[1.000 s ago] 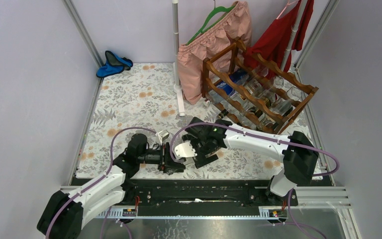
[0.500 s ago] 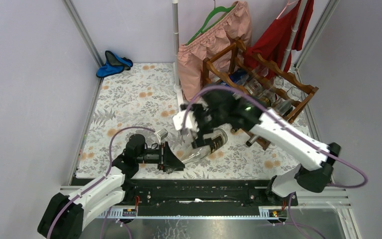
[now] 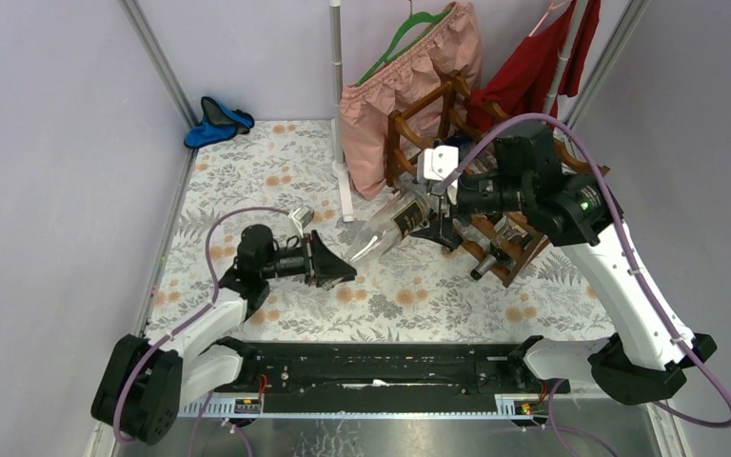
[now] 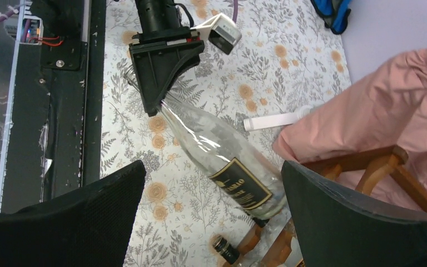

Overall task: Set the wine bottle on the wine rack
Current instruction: Pick up the wine bottle from the center of the board.

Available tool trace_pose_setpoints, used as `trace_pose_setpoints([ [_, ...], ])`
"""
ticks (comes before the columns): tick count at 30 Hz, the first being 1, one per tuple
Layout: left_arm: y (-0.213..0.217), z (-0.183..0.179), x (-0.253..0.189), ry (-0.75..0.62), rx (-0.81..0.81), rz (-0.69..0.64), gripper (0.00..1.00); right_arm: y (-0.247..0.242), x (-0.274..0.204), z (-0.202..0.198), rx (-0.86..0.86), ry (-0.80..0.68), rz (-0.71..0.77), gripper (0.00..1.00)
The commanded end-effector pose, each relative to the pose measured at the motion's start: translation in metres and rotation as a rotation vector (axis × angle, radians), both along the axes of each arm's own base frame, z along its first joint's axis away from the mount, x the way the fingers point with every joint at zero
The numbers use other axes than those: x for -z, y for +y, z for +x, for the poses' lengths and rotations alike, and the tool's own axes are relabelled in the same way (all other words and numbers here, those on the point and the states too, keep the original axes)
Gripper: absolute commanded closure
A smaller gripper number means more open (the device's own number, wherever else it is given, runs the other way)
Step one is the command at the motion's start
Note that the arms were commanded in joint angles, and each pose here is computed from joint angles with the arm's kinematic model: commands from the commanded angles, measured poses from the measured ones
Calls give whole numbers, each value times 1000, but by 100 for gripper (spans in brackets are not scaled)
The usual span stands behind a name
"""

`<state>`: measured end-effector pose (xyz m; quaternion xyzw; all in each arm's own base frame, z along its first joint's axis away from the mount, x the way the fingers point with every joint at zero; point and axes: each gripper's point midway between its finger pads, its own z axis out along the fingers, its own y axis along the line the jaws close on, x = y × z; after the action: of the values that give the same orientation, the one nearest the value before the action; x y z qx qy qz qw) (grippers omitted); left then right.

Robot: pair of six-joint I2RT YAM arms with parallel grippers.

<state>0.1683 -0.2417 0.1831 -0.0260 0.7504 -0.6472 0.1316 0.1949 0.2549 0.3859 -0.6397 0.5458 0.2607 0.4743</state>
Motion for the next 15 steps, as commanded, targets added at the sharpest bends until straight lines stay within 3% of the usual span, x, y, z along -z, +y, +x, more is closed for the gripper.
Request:
trace_pose_setpoints([
  [1, -8, 24, -96, -537, 29, -145, 100, -7, -17, 3, 55, 23, 78, 0],
  [9, -17, 58, -104, -557, 27, -150, 100, -31, -11, 66, 360, -3, 57, 0],
  [15, -17, 71, -102, -547, 37, -144, 100, -47, -6, 93, 423, 45, 77, 0],
])
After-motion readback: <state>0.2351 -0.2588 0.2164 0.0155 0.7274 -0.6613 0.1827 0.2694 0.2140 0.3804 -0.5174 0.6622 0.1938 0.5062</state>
